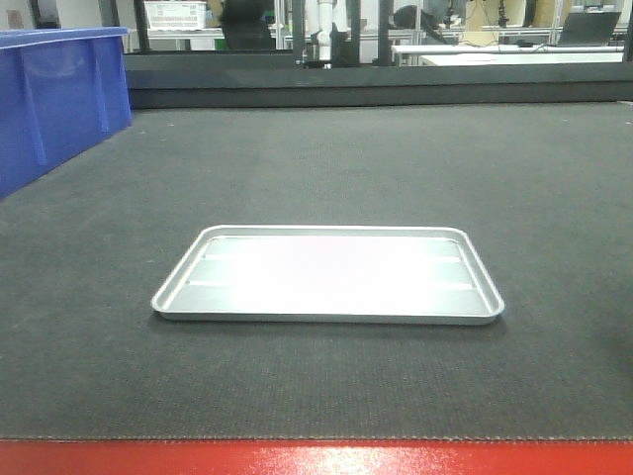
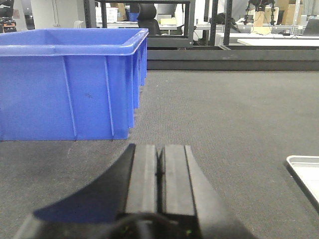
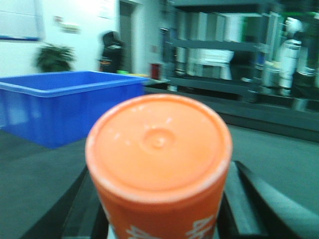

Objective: Grab orange capacitor from left shelf to right conveyor
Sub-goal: 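Lower the held orange cylinder onto the silver tray with the right gripper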

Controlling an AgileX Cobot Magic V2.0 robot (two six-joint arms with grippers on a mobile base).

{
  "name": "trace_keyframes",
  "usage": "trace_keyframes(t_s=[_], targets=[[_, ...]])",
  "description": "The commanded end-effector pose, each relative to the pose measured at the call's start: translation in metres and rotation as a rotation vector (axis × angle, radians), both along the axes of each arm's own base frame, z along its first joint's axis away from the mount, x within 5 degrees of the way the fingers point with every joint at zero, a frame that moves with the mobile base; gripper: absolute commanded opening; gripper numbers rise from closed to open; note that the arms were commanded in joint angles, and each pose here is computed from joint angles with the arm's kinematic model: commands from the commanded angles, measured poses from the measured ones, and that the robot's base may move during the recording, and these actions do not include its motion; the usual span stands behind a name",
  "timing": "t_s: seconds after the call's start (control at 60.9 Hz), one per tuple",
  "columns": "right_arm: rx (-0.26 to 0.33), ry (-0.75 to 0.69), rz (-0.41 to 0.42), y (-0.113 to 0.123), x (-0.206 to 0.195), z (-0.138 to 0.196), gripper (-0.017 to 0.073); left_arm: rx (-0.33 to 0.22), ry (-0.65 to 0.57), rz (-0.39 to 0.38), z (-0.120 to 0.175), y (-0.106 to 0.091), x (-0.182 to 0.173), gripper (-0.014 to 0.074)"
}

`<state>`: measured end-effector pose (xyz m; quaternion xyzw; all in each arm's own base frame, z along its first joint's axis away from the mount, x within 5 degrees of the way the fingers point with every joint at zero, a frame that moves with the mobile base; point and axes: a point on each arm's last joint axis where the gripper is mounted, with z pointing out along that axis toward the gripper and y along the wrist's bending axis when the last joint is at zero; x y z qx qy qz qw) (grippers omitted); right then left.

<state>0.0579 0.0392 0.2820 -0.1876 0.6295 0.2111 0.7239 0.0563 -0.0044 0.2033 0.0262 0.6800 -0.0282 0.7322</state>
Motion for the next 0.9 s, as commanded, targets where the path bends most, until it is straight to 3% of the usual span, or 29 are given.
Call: trace_keyframes(t_s=[0.0,0.131,0.41,0.574,0.886], targets=[[0.002,0.014,0.054,0.008,0.005,0.009,0.0055,-0.012,-0.081,0.002,0.010,0.000,0.000,-0.0105],[-0.052,0.132,0.043,0.020,0.029,0.007,0.0055,-0.012,-0.081,0.002,0.010,0.000,0.000,-0.0105],[-0.146,0.352,0.169,0.077,0.112,0.013,0.0055,-0.012,-0.081,0.002,0.010,0.000,0.000,-0.0105],[-0.193,0.450,0.271,0.114,0.163,-0.008,0.0055,-0.012,-0.081,0.002,0.010,0.000,0.000,-0.0105],[-0.270,0.560,0.288,0.145,0.218,-0.052,0.0060,-0.012,-0.081,0.002,0.010,0.000,0.000,-0.0105]])
